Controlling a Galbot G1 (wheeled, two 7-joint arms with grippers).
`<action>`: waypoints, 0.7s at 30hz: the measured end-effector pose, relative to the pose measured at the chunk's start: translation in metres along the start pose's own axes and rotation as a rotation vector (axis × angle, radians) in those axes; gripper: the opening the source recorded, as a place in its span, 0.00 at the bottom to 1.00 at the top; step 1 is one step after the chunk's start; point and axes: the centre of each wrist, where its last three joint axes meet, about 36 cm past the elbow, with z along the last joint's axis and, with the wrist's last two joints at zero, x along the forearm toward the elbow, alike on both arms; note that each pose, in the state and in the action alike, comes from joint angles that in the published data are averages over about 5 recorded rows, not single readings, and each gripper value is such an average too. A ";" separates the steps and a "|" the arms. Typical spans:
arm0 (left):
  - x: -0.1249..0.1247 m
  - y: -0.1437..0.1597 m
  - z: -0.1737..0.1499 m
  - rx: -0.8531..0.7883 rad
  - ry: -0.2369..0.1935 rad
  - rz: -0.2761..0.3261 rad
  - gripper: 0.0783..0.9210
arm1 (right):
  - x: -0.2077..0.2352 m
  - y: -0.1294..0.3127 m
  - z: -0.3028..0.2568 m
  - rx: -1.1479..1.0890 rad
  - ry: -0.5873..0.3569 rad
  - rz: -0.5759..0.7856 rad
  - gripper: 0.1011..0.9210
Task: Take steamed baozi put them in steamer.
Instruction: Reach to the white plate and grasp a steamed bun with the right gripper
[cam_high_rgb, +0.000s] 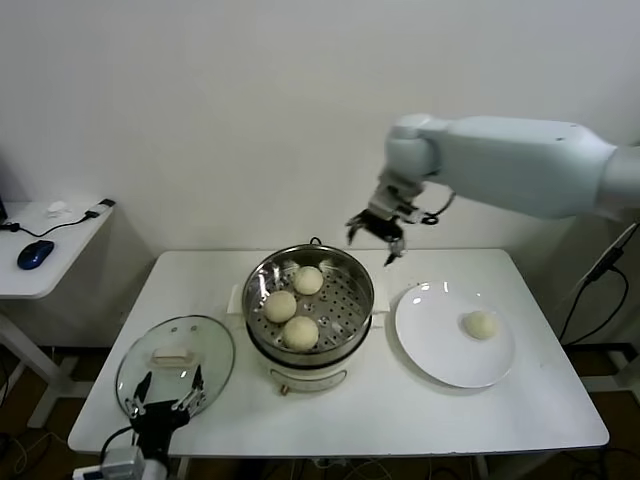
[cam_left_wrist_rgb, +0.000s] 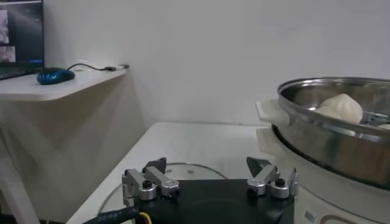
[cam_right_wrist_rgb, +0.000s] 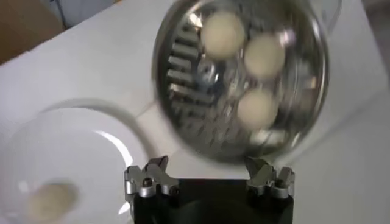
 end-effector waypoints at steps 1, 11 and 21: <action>-0.001 0.000 0.000 0.001 0.000 0.000 0.88 | -0.001 0.014 0.015 -0.062 0.005 -0.003 0.88; 0.001 0.001 0.006 0.003 0.016 -0.008 0.88 | -0.067 0.131 0.111 -0.455 0.026 -0.067 0.88; 0.006 0.000 0.011 0.006 0.029 -0.019 0.88 | -0.138 0.181 0.144 -0.611 0.066 -0.109 0.88</action>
